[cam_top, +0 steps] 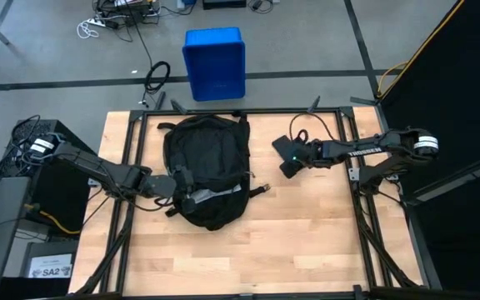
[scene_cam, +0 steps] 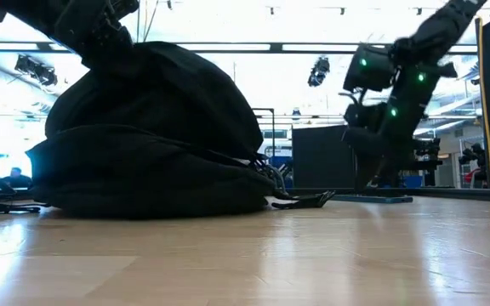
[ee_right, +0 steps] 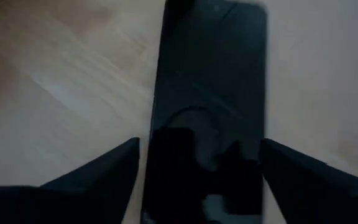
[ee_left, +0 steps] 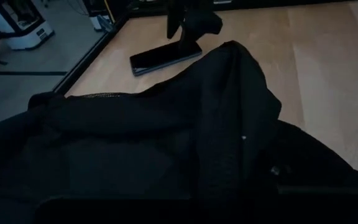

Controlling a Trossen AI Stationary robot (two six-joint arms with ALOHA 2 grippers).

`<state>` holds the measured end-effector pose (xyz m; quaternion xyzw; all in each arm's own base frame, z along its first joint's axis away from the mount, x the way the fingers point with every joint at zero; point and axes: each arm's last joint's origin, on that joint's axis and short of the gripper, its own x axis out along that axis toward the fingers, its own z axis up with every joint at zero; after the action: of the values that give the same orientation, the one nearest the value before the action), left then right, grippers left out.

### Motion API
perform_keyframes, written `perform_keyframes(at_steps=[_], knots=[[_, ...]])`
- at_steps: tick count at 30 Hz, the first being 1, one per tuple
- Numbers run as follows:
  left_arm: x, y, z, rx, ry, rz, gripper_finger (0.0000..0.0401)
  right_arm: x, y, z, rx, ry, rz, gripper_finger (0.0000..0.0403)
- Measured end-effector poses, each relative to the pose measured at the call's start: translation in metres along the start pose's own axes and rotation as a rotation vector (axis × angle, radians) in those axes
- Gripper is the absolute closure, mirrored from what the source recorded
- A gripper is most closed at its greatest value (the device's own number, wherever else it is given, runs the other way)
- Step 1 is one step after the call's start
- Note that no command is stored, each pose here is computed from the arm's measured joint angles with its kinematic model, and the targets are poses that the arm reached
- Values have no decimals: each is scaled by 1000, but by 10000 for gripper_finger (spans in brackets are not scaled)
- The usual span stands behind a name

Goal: Unpack backpack
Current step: Put the smartphone into the backpack

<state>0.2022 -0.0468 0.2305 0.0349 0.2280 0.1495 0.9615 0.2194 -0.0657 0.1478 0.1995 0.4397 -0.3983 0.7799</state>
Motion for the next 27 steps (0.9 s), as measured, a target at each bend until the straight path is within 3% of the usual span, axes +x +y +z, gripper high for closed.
perform_keyframes(at_steps=[4, 8, 16, 27], knots=[[0, 0, 0, -1, -1, 0, 401, 12, -9, -5, 41, 7, 84, 48], [0, 0, 2, -13, -21, -3, 401, 17, -16, -7, 14, -2, 78, 8], [0, -1, 3, -17, -28, -4, 401, 16, -18, -1, -8, -14, 73, 26], [0, 0, 3, -17, -28, -4, 401, 13, -20, 17, -18, -30, 110, 7]])
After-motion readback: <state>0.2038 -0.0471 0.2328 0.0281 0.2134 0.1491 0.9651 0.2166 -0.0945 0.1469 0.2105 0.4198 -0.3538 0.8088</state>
